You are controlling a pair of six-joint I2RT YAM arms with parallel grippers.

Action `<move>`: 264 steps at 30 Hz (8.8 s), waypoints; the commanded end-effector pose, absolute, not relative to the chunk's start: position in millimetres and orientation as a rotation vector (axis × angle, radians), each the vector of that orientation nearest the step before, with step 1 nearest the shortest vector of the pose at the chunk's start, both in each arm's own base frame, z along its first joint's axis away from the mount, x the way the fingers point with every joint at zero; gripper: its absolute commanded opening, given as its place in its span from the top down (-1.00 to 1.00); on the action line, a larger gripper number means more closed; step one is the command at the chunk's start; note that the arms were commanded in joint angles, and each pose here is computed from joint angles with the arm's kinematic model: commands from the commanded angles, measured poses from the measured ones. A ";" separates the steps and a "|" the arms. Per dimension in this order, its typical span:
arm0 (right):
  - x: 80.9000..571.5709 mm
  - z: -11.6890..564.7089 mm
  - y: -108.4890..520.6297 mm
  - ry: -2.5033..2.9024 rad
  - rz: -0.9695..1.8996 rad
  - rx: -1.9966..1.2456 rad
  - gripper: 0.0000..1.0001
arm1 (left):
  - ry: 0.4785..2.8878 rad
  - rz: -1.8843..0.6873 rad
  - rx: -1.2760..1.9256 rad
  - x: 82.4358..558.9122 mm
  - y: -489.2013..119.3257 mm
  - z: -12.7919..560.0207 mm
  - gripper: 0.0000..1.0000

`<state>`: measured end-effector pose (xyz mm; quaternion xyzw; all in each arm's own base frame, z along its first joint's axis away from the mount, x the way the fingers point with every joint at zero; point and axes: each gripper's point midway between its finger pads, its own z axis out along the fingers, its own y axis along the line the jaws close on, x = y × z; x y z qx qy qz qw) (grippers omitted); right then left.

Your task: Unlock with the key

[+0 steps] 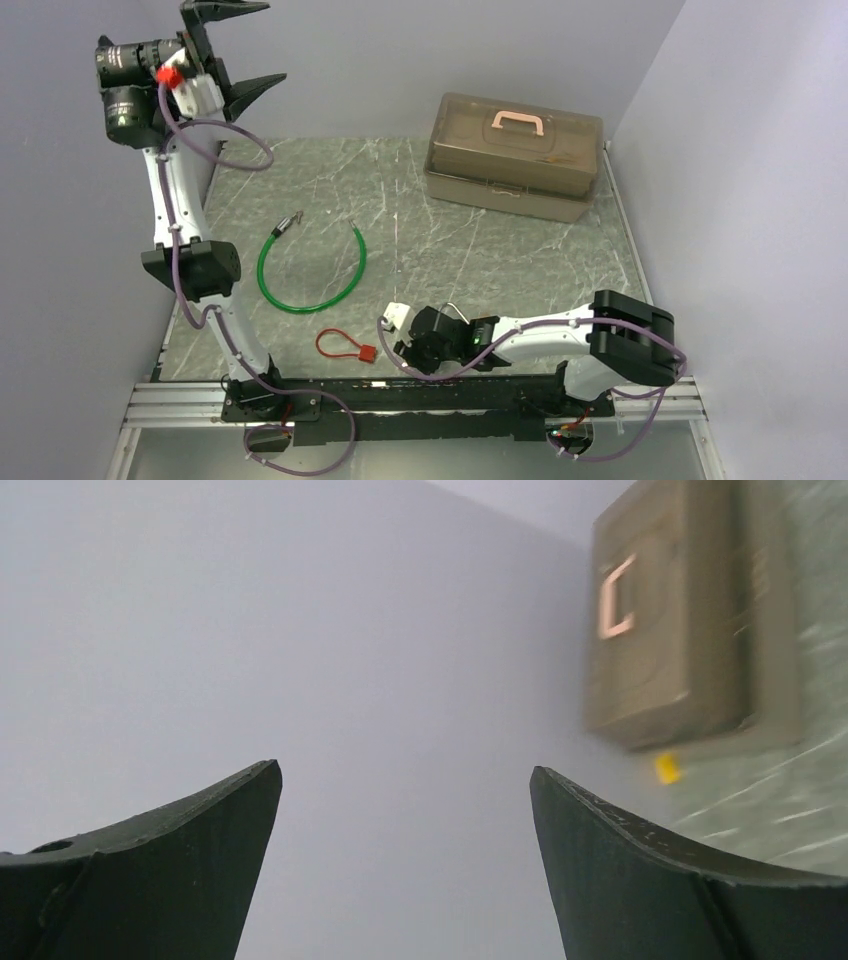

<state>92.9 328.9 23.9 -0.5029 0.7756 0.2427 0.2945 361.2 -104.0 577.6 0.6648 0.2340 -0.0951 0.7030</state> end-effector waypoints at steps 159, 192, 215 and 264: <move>111.8 306.8 366.6 1.473 1.393 -0.987 0.05 | 1.766 -1.170 1.397 116.4 -209.6 262.0 1.00; 103.7 267.1 383.3 1.523 1.594 -1.029 0.63 | 1.724 -1.213 1.389 113.2 -210.8 272.2 1.00; 102.4 275.1 382.8 1.452 1.625 -1.014 1.00 | 1.708 -1.246 1.379 111.4 -210.6 274.4 1.00; 98.8 291.4 386.6 1.401 1.762 -1.081 1.00 | 1.693 -1.268 1.350 111.3 -208.8 275.5 1.00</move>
